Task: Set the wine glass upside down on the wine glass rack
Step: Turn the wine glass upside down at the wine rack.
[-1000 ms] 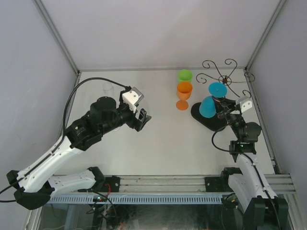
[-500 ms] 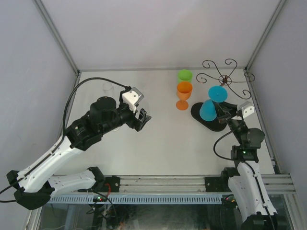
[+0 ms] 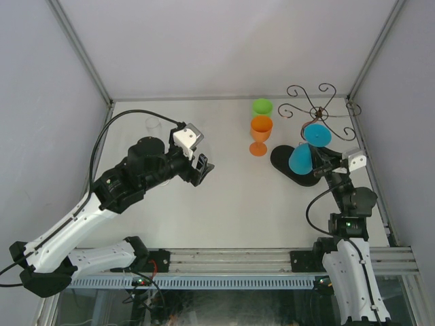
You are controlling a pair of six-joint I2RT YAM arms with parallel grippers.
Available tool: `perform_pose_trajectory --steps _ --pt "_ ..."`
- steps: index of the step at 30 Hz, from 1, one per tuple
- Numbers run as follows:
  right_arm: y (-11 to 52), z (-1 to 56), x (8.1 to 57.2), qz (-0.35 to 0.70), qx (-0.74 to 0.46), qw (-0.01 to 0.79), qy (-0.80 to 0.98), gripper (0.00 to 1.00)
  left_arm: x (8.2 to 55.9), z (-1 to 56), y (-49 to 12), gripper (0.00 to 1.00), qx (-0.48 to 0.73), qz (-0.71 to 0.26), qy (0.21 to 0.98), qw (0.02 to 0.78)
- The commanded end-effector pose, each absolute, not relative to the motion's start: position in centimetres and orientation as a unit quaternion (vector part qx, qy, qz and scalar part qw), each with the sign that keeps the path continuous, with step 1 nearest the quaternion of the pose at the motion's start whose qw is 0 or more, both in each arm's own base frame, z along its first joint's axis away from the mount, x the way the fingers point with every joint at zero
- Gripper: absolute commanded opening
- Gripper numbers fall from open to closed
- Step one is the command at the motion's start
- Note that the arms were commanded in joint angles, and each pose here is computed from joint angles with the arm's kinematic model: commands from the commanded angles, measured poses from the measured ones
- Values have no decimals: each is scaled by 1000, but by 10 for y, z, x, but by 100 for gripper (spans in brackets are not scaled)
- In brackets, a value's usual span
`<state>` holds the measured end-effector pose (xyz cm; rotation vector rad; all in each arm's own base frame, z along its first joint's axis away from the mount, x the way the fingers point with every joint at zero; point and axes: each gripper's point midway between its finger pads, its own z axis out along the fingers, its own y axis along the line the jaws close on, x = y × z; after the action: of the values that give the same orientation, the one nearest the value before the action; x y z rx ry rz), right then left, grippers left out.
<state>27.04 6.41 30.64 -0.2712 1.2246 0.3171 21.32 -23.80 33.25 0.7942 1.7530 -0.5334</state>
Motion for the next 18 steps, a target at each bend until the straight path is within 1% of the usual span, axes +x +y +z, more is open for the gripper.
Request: perform_pose_trajectory --steps 1,3,4,5,6,8,10,14,18 --pt "46 321 273 115 -86 811 567 0 215 333 -239 79 329 -231 735 546" --pt "44 318 276 112 -81 807 575 1 215 333 -239 78 329 -230 736 546" --pt "44 316 277 110 -81 803 580 4 215 333 -239 78 329 -230 735 547" --pt "43 314 278 108 -82 800 584 7 215 334 -238 78 329 -229 735 547" --pt "42 312 279 105 -81 797 589 14 215 333 -239 78 329 -230 735 546" --pt "41 308 281 102 -78 793 595 23 215 333 -238 78 329 -228 735 547" --pt "40 308 282 101 -78 791 598 30 215 333 -238 78 328 -228 736 546" --pt "37 309 279 96 -71 786 607 36 216 333 -238 78 328 -227 737 546" --pt "27 303 274 75 -48 752 653 42 216 332 -238 79 327 -226 737 547"
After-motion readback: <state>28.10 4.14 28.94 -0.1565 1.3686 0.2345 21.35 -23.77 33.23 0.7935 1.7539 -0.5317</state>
